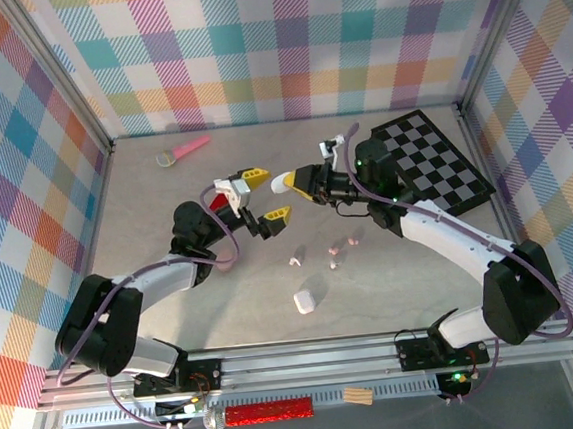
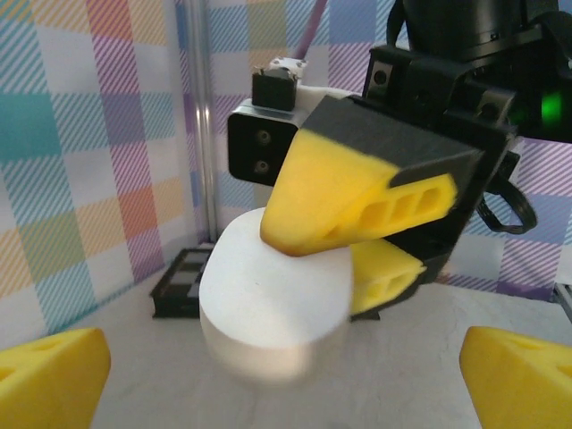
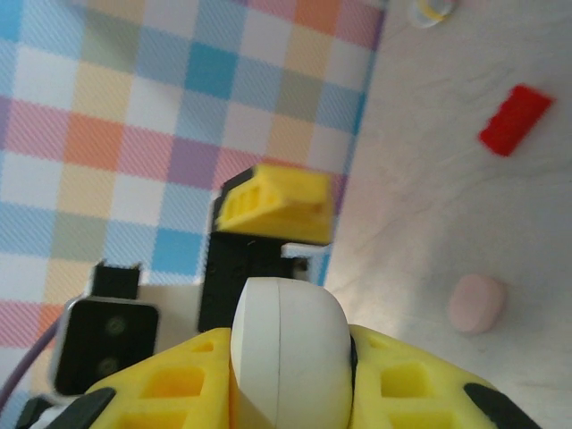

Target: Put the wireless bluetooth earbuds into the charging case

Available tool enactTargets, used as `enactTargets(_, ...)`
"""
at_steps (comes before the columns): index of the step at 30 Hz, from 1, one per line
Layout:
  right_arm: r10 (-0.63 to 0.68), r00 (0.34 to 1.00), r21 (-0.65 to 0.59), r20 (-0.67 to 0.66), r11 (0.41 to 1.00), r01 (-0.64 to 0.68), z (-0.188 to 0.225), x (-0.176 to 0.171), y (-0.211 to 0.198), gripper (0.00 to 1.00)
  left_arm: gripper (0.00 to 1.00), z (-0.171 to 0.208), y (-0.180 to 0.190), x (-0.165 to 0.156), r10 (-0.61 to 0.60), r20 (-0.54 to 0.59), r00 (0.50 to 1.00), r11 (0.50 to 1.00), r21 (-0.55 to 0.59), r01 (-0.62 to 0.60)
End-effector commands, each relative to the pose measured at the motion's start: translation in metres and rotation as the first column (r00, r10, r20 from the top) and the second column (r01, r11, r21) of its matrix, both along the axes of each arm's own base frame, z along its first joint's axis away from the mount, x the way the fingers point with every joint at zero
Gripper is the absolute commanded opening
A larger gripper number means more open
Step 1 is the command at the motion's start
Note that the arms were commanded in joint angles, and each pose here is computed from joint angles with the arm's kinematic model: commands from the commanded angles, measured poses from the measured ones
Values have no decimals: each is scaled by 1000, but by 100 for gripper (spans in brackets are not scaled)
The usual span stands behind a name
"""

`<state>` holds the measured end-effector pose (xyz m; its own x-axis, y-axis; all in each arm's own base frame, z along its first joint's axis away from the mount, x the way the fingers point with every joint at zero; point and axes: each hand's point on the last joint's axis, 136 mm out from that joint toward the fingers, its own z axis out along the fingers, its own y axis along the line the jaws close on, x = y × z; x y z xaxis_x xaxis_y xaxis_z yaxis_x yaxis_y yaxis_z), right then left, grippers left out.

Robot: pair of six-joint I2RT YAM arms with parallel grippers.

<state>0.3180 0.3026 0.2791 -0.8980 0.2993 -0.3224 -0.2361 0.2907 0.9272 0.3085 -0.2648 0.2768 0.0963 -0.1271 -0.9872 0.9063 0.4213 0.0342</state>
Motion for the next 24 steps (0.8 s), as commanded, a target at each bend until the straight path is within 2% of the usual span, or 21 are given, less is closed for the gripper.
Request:
enactTargets(1,-152,988,-118,-15,982,149,-39,19,-31,13,100,-7,9,-3,45,-11,999,998,37,-44)
enactTargets(7,-229,973,-264,-44,941,209,-96,41,-48,13,100,-32,27,3,201,-109,974,967,184,-178)
enactTargets(13,-234,971,-349,-57,916,200,-137,72,-38,13,100,-62,51,13,422,-239,874,878,348,-328)
enactTargets(20,-219,971,-379,-100,910,167,-178,114,-15,14,100,-80,50,-5,489,-304,818,836,430,-340)
enactTargets(24,-210,968,-382,-137,913,144,-200,131,-3,16,100,-88,60,-8,548,-346,761,808,455,-374)
